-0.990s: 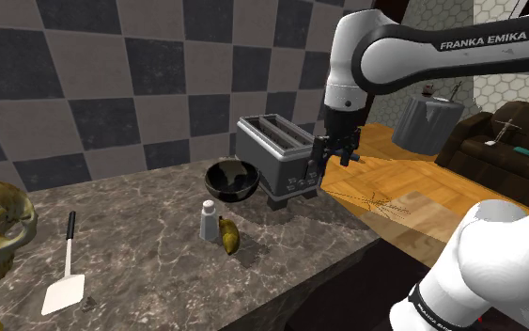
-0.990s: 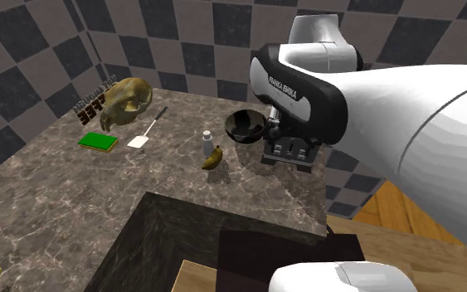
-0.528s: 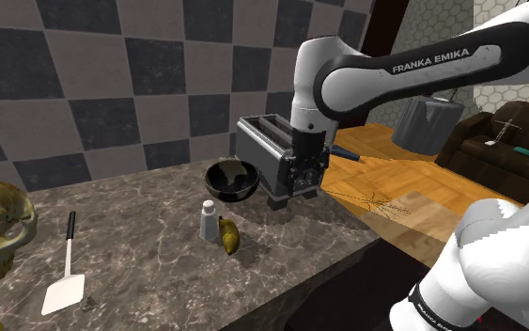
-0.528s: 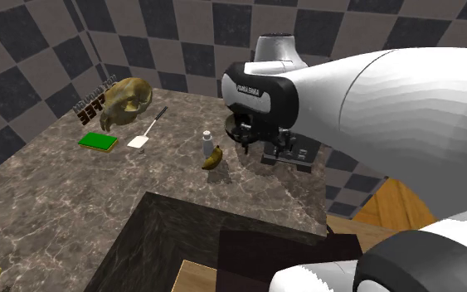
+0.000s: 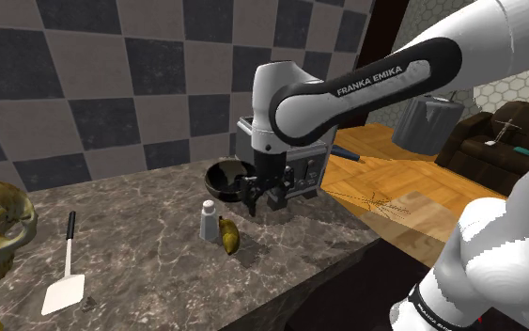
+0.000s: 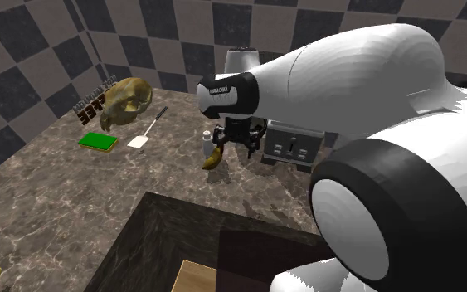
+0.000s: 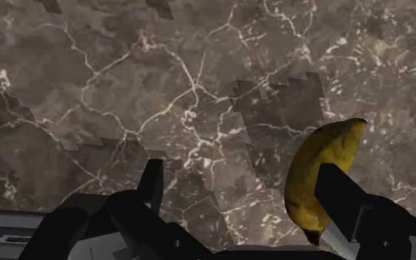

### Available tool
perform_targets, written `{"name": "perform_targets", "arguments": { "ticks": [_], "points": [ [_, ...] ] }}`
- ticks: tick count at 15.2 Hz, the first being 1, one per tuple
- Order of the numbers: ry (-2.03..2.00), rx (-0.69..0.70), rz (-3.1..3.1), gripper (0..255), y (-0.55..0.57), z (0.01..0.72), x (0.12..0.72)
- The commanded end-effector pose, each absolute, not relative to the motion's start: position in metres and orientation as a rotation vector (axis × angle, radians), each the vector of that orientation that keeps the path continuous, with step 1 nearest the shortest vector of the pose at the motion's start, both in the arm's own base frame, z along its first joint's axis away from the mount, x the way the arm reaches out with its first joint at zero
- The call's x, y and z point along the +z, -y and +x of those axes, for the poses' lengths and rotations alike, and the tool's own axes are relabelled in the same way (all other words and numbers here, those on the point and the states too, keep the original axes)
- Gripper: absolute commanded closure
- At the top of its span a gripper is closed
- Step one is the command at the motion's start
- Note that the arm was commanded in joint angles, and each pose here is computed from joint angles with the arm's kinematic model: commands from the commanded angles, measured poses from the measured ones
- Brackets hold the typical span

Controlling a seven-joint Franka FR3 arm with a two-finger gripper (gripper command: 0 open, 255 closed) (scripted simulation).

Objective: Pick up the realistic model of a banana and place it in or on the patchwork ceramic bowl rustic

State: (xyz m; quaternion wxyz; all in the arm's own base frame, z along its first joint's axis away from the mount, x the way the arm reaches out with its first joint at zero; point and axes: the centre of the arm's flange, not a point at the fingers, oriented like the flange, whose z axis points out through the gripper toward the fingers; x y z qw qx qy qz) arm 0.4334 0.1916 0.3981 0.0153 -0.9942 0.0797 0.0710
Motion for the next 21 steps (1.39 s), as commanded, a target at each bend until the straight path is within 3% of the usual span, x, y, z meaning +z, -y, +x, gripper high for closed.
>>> {"name": "perform_targets", "arguments": {
  "ticks": [1,13,21],
  "points": [
    [-0.248,0.228,-3.083,0,-0.212,0.448,0.384],
    [-0.245,0.244,-3.061,0,-0.262,0.469,0.317],
    [-0.245,0.244,-3.061,0,-0.263,0.469,0.314]
  ]
}}
